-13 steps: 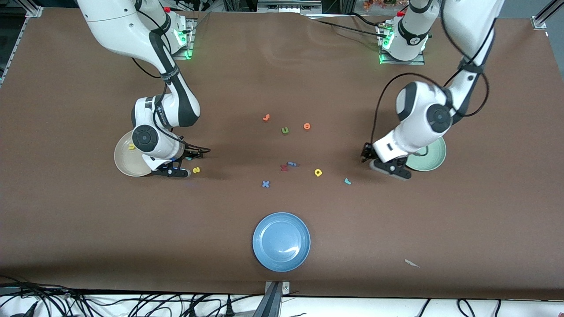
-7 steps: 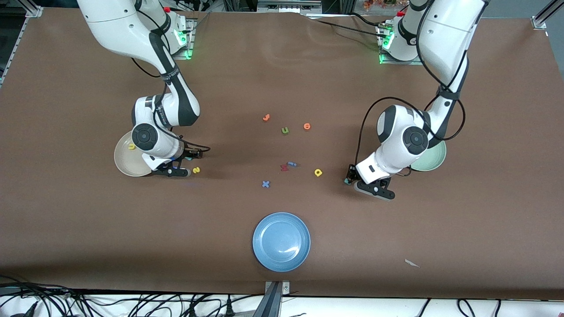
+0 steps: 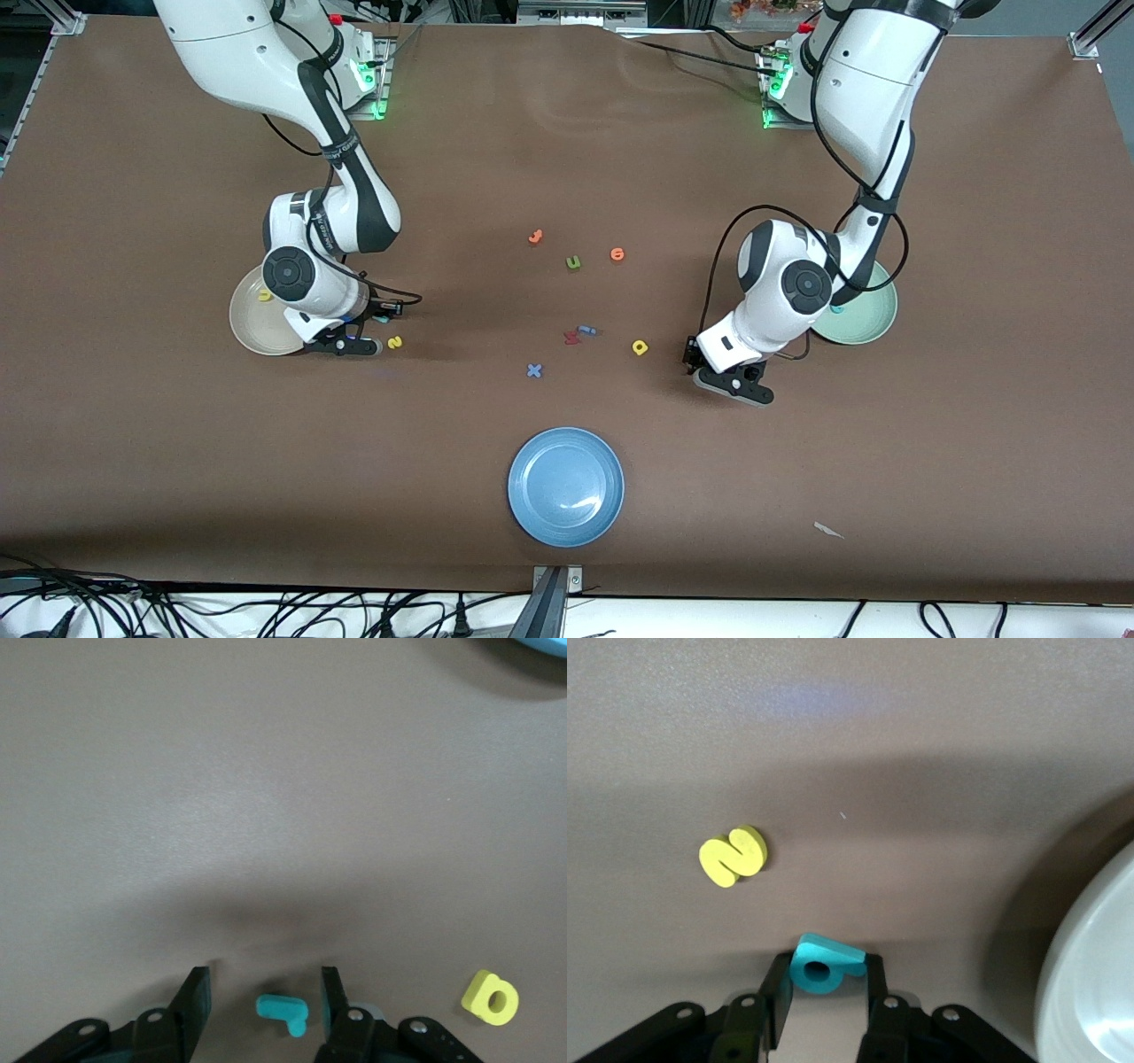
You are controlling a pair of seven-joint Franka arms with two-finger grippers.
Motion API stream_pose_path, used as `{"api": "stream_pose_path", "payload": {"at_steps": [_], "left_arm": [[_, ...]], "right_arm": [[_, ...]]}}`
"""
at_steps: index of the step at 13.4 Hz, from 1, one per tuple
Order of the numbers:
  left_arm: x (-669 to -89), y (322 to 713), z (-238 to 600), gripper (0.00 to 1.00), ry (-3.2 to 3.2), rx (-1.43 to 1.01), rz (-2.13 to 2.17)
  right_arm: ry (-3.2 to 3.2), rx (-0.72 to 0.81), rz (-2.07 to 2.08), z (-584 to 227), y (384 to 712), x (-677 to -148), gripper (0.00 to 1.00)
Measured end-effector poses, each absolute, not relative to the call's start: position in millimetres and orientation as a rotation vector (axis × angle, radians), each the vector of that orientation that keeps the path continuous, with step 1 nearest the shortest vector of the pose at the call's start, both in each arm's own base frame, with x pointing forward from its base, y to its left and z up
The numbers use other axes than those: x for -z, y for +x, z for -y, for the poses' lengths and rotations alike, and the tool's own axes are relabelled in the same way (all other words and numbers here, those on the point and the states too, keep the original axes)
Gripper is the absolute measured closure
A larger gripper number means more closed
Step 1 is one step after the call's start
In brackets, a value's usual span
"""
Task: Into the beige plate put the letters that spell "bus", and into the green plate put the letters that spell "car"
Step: 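Place the teal b on the cream plate while the left gripper grasps the teal hook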
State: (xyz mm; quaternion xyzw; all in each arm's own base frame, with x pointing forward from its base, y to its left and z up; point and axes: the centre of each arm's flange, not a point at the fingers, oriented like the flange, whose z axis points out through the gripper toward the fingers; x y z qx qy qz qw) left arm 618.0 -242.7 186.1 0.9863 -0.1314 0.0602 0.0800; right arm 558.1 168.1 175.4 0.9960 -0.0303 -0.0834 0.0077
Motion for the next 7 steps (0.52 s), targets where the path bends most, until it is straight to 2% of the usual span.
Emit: {"api": "stream_pose_path", "payload": {"at_steps": [4,7], "left_arm": [[-180,613,252,0.41,2.953,-0.162,0.383],[-171,607,253,0.37,2.959,-0.138,0.391]], "right_arm": [[3.107,0.283,0.142,-167,560,-180,0.62],[3.084,0.364,0.216,-153,574,-214,0.62]]}}
